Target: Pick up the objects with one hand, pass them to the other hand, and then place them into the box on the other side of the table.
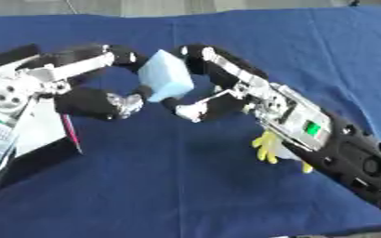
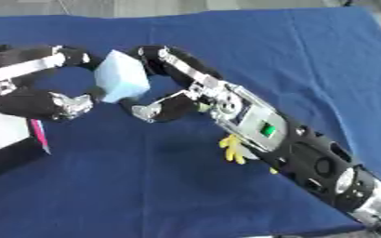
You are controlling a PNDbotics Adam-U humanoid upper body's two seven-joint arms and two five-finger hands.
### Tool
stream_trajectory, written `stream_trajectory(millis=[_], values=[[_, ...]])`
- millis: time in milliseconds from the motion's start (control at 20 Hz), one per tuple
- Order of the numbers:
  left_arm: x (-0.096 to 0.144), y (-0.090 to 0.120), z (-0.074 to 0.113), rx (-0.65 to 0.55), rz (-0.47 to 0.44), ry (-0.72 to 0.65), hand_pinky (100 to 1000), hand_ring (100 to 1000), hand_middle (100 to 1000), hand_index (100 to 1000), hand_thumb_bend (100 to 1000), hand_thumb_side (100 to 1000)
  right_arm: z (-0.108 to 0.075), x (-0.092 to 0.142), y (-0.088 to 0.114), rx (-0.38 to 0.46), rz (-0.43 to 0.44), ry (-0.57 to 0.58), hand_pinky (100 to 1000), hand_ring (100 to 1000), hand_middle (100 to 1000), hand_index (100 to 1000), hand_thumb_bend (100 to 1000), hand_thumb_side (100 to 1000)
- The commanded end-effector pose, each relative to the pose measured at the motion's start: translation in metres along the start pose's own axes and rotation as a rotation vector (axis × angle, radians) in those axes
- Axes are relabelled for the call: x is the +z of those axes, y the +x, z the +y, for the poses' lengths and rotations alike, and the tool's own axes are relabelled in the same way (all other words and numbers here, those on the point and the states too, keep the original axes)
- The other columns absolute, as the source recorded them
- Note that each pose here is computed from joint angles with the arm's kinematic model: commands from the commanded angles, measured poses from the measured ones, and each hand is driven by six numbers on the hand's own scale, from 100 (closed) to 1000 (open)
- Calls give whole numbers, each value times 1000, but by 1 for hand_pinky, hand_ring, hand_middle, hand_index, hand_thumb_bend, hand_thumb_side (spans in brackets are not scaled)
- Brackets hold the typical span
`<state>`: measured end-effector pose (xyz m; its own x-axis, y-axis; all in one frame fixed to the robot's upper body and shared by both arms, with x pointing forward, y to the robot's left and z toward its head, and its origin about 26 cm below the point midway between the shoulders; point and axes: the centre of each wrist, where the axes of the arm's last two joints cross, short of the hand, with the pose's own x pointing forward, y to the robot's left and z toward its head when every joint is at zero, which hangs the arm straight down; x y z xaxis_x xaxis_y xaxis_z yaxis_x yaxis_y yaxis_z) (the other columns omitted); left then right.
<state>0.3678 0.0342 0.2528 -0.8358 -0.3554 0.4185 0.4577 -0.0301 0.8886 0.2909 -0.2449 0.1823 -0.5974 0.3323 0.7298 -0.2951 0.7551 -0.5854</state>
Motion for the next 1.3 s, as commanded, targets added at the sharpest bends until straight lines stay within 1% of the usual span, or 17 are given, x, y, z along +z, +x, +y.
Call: stream_trajectory(millis=[50, 250, 400, 550, 750, 1100, 1300], values=[[0, 14, 8, -46, -37, -9, 1000, 889, 797, 886, 102, 548, -11, -1, 7, 43, -14, 0, 667, 530, 598, 638, 100, 100], [-1, 14, 8, -56, -37, -24, 1000, 888, 796, 886, 114, 548, -11, -2, 8, 42, -19, 5, 663, 526, 594, 637, 100, 100], [-2, 14, 8, -62, -37, -34, 1000, 888, 795, 885, 124, 582, -12, -2, 8, 44, -22, 7, 660, 523, 592, 635, 100, 100], [-2, 14, 8, -68, -40, -40, 1000, 886, 808, 883, 146, 648, -13, -2, 8, 46, -26, 10, 657, 521, 589, 635, 100, 100], [-4, 14, 8, -81, -39, -47, 1000, 883, 812, 880, 172, 692, -13, -2, 8, 50, -31, 20, 653, 518, 585, 638, 100, 100], [-7, 14, 8, -105, -36, -50, 1000, 883, 813, 881, 197, 700, -12, -2, 8, 55, -43, 36, 639, 505, 569, 635, 100, 100], [-8, 13, 8, -121, -32, -62, 1000, 883, 813, 881, 190, 666, -13, -2, 8, 55, -47, 43, 627, 495, 554, 632, 100, 100]])
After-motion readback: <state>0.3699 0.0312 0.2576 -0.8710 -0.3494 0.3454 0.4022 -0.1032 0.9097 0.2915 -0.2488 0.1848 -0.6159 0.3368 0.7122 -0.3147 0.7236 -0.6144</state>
